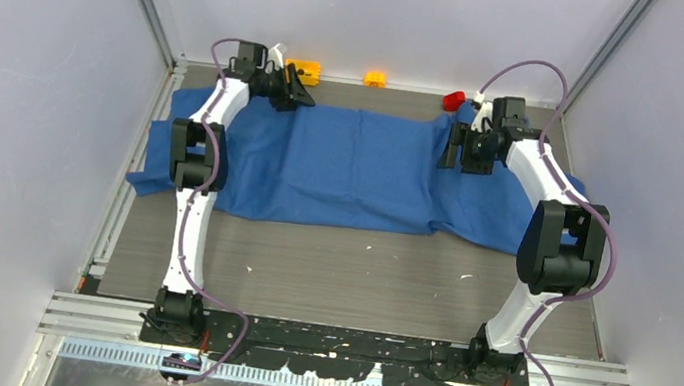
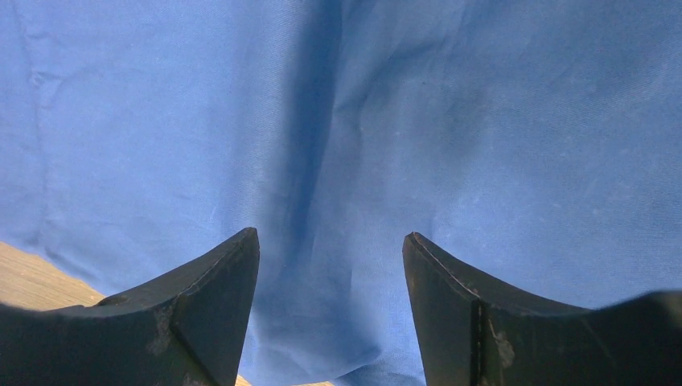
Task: Open and lay out the surgical kit
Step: Open the surgical kit at the center of the board.
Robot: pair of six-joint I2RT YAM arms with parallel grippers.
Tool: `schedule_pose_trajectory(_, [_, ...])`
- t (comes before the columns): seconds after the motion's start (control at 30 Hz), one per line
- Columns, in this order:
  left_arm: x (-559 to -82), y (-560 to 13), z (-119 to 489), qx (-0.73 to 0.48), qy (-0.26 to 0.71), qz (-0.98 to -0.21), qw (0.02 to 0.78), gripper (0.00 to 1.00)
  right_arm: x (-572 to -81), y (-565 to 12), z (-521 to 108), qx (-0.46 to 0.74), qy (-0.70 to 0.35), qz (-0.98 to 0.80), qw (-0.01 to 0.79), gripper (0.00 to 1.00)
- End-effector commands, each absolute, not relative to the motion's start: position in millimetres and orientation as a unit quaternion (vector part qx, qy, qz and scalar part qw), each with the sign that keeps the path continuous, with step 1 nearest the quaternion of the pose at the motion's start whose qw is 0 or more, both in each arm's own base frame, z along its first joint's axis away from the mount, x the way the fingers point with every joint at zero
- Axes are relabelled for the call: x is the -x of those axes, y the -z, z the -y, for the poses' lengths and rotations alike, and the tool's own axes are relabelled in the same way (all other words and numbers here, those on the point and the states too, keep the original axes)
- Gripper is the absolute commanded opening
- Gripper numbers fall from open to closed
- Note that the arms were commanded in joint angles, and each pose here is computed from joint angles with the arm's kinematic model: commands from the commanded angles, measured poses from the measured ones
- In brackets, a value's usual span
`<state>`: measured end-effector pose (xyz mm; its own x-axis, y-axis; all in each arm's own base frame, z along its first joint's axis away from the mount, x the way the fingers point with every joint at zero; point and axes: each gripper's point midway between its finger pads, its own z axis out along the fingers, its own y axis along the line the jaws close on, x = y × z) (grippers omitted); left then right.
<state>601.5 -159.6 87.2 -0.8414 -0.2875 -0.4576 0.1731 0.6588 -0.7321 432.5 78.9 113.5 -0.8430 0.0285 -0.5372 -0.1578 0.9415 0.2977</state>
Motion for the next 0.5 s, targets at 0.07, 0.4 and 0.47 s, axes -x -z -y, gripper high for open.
schedule_pose_trajectory(0.07, [-606,-122,159,0.005,0.405,-0.856,0.321,0.39,-436,-133,-80,0.046,-0.175,-0.934,0.307,0.70])
schedule_pose_trajectory(0.4, [-602,-156,159,-0.026,0.403,-0.846,0.348,0.18,-435,-131,-78,0.045,-0.176,-0.935,0.305,0.70])
schedule_pose_trajectory(0.47, [-601,-165,159,-0.031,0.405,-0.842,0.354,0.14,-435,-132,-77,0.045,-0.176,-0.934,0.306,0.70])
